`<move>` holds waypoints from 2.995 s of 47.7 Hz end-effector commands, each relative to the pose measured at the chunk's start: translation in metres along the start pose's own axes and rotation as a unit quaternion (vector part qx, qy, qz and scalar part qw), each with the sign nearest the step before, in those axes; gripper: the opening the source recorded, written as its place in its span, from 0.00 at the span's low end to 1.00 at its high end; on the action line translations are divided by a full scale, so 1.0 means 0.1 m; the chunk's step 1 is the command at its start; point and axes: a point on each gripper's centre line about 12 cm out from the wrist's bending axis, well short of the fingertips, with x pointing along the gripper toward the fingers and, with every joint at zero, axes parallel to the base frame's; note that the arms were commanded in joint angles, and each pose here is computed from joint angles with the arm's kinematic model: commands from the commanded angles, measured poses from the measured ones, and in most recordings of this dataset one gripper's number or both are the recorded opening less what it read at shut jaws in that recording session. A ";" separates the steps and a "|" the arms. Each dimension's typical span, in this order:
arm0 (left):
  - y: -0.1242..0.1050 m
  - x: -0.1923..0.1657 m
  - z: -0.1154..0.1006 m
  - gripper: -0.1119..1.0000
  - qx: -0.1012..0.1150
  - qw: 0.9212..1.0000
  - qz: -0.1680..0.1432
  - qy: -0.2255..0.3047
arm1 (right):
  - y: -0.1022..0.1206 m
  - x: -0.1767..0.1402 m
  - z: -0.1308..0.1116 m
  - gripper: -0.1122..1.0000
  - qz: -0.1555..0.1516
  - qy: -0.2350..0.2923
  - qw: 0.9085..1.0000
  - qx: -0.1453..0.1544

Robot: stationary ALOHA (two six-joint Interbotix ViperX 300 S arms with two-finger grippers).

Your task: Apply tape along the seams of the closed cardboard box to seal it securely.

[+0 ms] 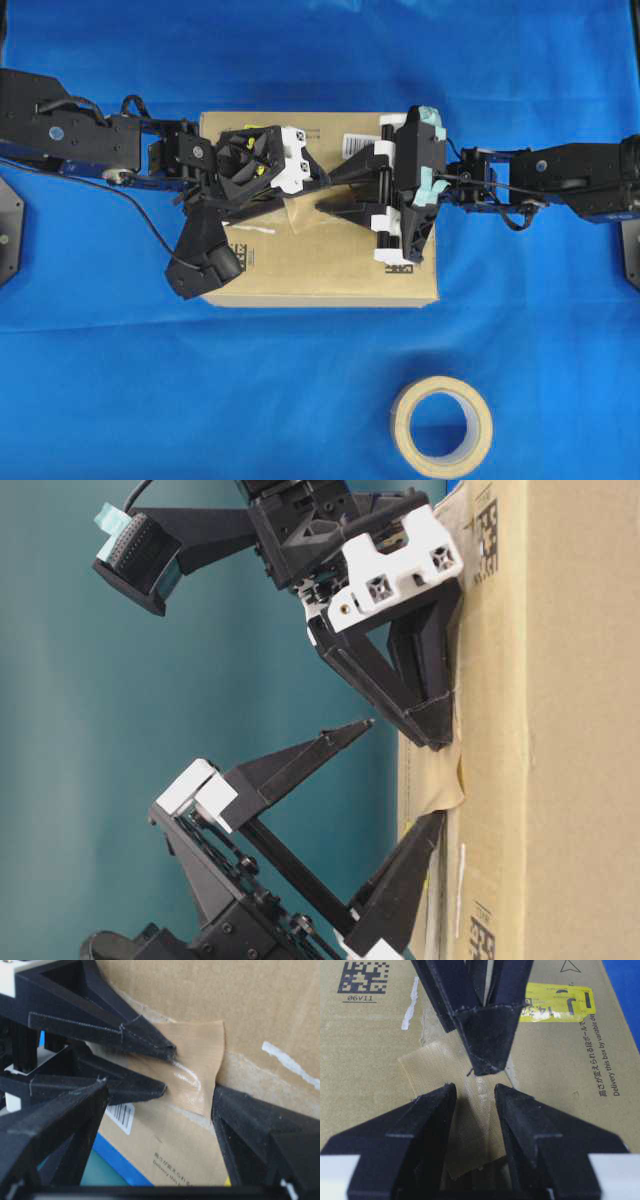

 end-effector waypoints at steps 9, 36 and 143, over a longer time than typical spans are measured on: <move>0.08 -0.05 -0.01 0.81 0.006 0.997 -0.071 0.008 | 0.01 -0.03 0.03 0.47 0.001 -0.003 1.000 -0.003; 0.22 -0.11 -0.01 0.81 0.008 0.995 -0.104 0.012 | 0.01 -0.03 0.03 0.47 0.001 -0.003 1.000 -0.002; -0.05 -0.07 0.12 0.10 -0.616 0.749 0.170 -0.177 | 0.02 -0.22 0.47 0.10 0.005 -0.072 0.997 -0.015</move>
